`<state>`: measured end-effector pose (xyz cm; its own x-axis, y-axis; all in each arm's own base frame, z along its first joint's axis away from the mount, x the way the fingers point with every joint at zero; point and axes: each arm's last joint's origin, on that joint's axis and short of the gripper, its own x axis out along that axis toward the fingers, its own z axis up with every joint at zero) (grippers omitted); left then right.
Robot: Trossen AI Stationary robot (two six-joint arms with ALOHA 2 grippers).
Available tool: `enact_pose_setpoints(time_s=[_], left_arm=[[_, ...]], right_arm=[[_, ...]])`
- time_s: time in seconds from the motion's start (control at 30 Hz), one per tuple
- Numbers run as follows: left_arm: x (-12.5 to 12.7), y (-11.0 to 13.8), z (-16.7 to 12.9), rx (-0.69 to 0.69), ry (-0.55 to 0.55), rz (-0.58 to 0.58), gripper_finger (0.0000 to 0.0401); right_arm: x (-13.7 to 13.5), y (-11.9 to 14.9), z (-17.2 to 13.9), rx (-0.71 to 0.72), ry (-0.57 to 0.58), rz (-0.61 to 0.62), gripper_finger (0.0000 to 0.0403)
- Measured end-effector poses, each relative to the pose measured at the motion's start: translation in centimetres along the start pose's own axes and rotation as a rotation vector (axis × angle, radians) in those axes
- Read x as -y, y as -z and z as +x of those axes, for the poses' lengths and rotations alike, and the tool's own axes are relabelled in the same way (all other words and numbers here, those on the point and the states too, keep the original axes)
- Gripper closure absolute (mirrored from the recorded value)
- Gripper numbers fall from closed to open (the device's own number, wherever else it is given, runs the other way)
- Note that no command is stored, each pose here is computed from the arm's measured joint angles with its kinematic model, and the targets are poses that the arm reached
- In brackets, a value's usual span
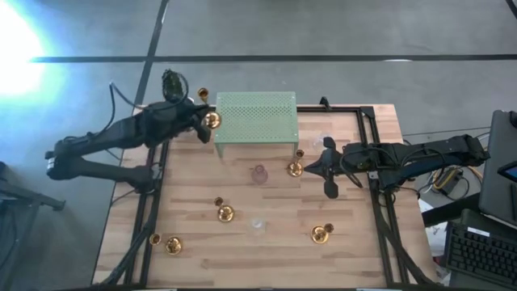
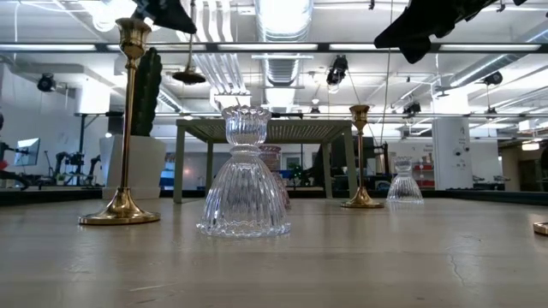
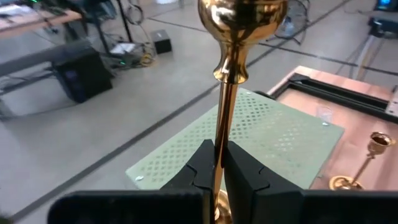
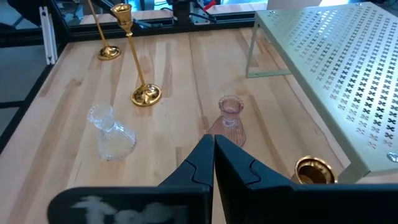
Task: Pick & Place candle stick holders
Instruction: Put the gold candle holder on the shelf
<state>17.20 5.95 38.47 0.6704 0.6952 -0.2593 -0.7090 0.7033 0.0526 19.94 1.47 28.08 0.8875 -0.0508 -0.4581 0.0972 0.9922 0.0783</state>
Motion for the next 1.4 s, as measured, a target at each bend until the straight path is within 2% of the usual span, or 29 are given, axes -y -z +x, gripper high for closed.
enact_pose_setpoints(time_s=[0.3,0.73,1.07,1.3,1.4], left_arm=[[-1.4,-1.3,5.1,-0.048,0.017,-0.004,0.0382],[-3.9,-0.5,10.9,-0.051,-0.098,-0.076,0.0382],[-4.4,0.7,14.3,-0.069,-0.139,-0.089,0.0382],[-4.5,1.3,15.4,-0.07,-0.249,-0.125,0.0382],[-4.5,1.5,15.8,-0.08,-0.26,-0.127,0.0382]], right_arm=[[0.0,0.0,0.0,0.002,-0.001,0.0,0.0394],[0.0,0.0,0.0,0.001,-0.001,-0.004,0.0394],[0.0,0.0,0.0,0.0,0.0,-0.007,0.0394],[0.0,0.0,0.0,-0.001,-0.001,-0.008,0.0394],[0.0,0.0,0.0,-0.001,0.0,-0.007,0.0394]])
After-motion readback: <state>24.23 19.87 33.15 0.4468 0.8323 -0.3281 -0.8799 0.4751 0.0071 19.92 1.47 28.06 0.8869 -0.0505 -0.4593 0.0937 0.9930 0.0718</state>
